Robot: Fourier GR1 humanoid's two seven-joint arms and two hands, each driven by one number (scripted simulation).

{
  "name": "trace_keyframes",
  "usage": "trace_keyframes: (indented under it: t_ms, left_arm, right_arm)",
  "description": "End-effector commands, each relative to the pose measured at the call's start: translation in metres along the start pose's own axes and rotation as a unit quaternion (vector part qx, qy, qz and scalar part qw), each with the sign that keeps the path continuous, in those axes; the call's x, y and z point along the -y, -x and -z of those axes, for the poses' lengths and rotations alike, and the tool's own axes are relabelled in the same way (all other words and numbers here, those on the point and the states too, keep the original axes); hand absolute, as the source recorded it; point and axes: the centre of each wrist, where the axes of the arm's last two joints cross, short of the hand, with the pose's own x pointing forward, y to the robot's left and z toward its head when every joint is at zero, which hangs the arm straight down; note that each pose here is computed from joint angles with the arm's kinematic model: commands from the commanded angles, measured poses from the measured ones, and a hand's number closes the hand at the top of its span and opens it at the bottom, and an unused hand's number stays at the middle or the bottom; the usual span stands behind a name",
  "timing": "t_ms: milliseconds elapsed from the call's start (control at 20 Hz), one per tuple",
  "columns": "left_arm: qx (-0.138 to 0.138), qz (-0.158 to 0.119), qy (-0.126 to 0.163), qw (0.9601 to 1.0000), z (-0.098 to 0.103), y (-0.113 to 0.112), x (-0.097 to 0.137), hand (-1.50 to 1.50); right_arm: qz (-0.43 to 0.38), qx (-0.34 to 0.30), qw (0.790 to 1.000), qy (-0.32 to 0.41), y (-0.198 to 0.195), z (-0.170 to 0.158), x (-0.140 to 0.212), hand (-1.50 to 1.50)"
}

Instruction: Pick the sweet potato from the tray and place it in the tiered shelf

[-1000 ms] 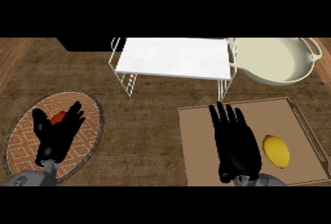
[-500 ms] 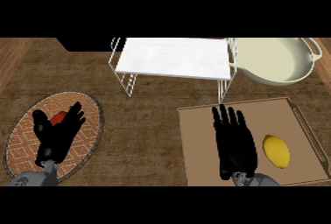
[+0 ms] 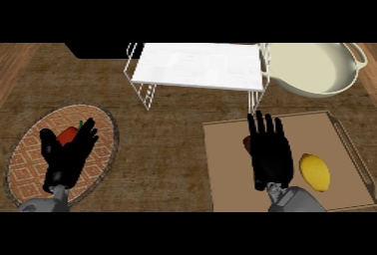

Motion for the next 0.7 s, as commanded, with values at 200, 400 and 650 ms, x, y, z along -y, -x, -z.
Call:
trace_keyframes:
  t_ms: [200, 400, 650]
  left_arm:
    - [-0.030, 0.000, 0.000, 0.9996, 0.005, -0.014, -0.005, 0.00]
    - [-0.022, -0.013, 0.001, 0.9997, 0.004, -0.015, -0.001, 0.00]
    - [-0.026, 0.001, 0.005, 0.9997, 0.002, 0.009, -0.015, 0.00]
  right_arm:
    - [0.021, 0.023, 0.999, 0.018, 0.009, 0.022, -0.025, -1.50]
    - [0.010, 0.027, 1.000, 0.013, 0.024, 0.039, -0.017, -1.50]
    - [-0.078, 0.062, 0.990, -0.096, 0.010, 0.031, -0.048, 1.50]
